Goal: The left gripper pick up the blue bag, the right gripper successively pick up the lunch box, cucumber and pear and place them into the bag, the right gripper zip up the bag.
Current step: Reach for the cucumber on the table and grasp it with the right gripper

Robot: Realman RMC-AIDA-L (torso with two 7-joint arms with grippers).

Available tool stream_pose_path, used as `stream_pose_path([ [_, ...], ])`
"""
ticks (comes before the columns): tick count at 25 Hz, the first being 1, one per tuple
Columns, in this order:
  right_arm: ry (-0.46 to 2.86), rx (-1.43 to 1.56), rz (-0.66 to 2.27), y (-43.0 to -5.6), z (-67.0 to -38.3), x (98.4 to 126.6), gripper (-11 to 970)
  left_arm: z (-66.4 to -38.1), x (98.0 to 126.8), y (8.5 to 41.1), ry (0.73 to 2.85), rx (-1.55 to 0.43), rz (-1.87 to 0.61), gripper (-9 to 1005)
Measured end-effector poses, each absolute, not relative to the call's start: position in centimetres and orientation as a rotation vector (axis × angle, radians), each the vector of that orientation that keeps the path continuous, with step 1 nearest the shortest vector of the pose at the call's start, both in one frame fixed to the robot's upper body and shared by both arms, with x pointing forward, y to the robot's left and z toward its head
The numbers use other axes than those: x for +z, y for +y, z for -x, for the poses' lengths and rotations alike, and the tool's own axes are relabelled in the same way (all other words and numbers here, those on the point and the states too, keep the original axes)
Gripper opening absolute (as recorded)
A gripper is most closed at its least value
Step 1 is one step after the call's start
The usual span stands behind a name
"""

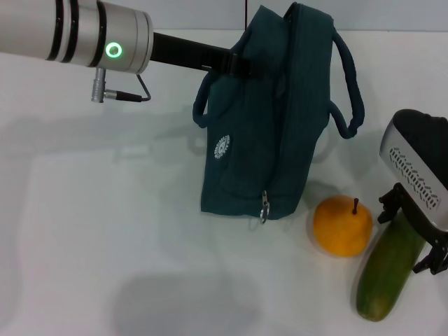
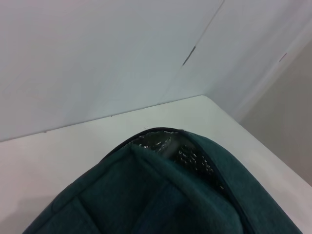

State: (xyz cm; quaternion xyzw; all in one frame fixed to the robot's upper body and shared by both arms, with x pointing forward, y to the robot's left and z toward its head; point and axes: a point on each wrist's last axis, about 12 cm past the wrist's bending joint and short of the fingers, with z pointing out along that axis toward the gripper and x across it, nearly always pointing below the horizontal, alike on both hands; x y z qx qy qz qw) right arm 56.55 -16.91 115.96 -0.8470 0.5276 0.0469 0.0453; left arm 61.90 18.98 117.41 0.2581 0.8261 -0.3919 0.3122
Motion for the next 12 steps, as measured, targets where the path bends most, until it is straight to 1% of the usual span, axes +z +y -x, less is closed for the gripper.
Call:
stream_pose_path([
  [12, 1.606, 0.132, 2.636, -16.46, -56.12, 115.46, 869, -62.03, 117.55, 18.96, 2.178, -1.023, -0.691, 56],
])
